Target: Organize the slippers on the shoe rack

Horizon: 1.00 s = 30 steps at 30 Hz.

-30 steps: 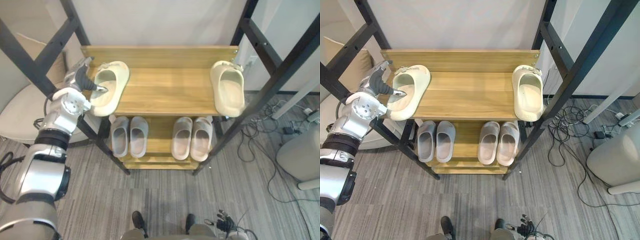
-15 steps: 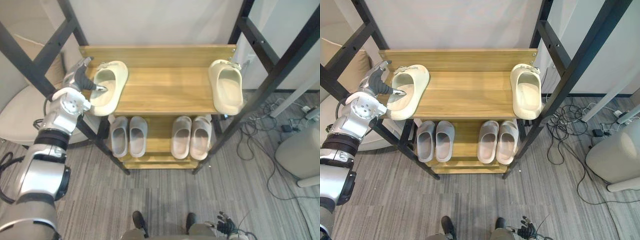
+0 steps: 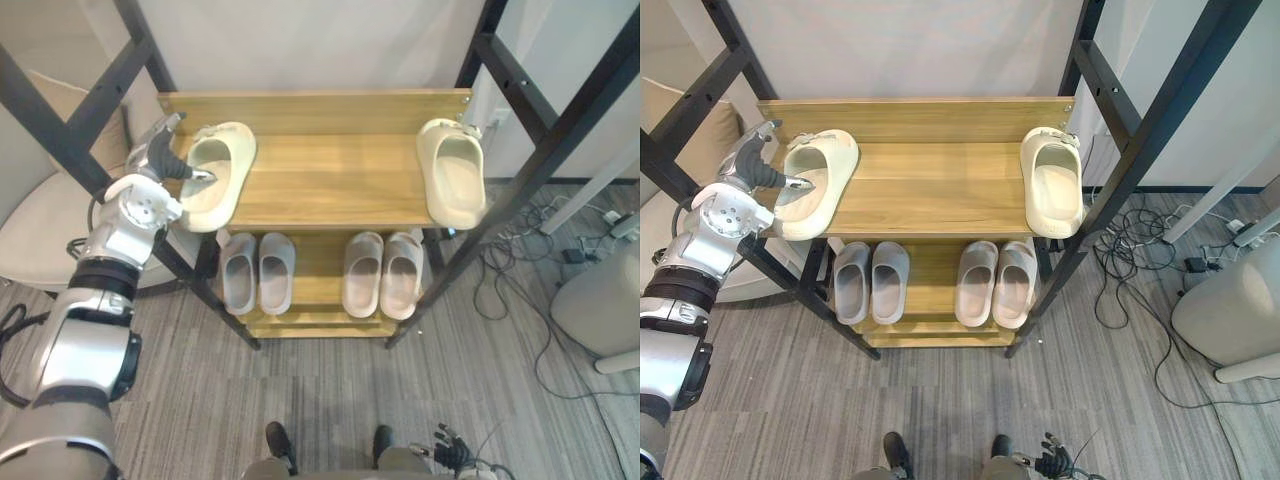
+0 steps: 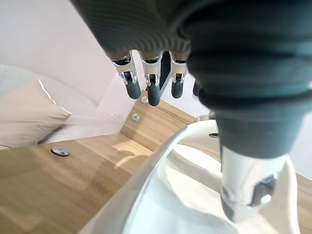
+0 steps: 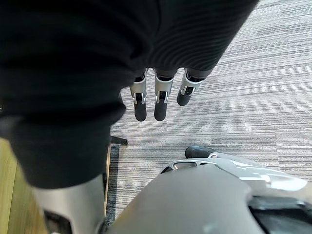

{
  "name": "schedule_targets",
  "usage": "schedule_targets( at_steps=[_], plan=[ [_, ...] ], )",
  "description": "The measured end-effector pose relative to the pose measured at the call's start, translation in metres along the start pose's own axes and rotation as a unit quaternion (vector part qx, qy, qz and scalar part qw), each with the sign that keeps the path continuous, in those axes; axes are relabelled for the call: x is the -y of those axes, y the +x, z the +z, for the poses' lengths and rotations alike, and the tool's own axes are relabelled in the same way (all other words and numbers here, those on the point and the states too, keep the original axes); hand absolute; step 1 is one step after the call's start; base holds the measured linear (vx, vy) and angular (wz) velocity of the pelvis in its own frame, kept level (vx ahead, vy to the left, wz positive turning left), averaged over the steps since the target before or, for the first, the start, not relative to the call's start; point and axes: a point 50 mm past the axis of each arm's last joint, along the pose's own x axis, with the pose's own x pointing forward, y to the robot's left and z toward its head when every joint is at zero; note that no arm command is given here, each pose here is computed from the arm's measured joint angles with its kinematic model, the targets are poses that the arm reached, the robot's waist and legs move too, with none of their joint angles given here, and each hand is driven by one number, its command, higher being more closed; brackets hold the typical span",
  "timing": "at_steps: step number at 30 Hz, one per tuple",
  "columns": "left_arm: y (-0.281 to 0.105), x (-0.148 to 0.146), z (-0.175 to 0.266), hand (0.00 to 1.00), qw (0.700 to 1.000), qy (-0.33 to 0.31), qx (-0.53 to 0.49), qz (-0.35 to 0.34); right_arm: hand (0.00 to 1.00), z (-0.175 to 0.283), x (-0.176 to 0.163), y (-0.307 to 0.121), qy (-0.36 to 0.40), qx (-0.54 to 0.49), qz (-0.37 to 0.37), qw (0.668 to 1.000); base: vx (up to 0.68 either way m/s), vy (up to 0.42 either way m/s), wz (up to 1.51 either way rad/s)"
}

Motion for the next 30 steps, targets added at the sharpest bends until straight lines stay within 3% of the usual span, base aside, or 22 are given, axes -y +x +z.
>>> schedule_targets(
  at_steps=[13,30],
  plan=[
    [0.007,-0.004,0.007,1.00,0.999,-0.037,-0.004,0.002,0.00,0.004,-0.001,-0.001,0.000,0.011,0.001,1.000,0.00,0.000,-0.09],
    [0.014,0.030,0.044,1.00,0.996,-0.086,0.030,-0.026,0.00,0.005,-0.002,0.003,0.001,0.002,-0.007,1.000,-0.01,-0.004,-0.01]
  ],
)
